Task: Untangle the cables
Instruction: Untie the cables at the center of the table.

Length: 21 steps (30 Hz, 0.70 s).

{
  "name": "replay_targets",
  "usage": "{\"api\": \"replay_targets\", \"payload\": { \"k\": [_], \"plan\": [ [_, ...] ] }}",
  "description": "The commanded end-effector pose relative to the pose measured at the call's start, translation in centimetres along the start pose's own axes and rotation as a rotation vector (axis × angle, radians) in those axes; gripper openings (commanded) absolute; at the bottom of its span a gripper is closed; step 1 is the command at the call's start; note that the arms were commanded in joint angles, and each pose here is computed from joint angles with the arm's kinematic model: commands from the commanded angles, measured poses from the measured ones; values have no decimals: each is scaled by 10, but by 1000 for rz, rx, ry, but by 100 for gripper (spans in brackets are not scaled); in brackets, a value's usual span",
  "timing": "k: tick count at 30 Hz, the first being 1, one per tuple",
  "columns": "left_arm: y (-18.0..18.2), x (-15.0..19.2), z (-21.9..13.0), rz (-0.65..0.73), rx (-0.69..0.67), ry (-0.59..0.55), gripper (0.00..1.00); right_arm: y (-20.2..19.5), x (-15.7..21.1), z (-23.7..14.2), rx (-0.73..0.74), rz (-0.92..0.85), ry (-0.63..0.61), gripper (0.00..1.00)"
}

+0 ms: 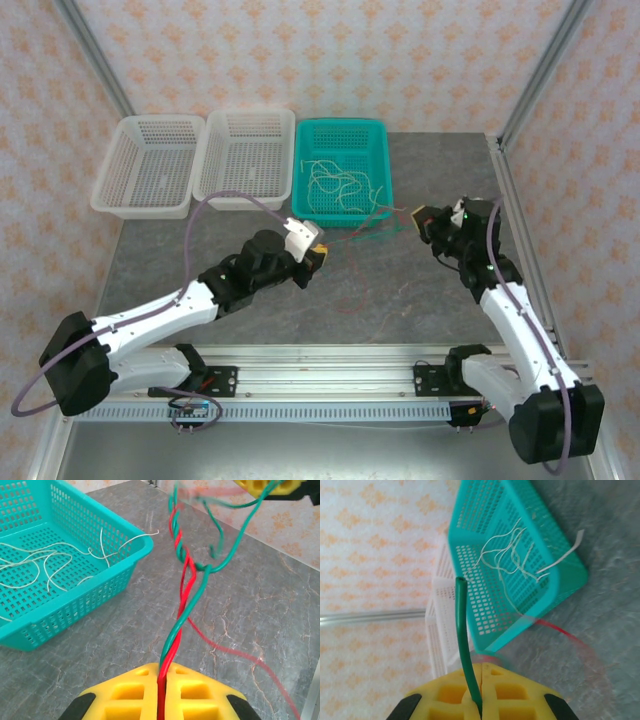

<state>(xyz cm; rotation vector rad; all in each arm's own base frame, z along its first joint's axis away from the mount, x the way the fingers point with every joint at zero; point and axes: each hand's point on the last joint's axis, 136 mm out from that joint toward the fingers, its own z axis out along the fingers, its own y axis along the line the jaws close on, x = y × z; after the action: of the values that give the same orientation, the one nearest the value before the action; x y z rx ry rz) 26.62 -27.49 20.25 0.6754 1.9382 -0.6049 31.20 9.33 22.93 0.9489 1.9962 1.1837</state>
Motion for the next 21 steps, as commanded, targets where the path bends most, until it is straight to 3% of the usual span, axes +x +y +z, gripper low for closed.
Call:
{"api": "replay_targets", "payload": {
  "k": [1,15,21],
  "plan": [
    [57,55,-13,-60,-295,199,0,-33,-58,-27,128,64,-282,0],
    [90,97,-41,-138,-485,324,0,-81,-118,-113,369,156,-693,0],
    [90,111,-43,-179,-467,354,0,-77,-128,-137,417,123,-799,0]
  ]
}}
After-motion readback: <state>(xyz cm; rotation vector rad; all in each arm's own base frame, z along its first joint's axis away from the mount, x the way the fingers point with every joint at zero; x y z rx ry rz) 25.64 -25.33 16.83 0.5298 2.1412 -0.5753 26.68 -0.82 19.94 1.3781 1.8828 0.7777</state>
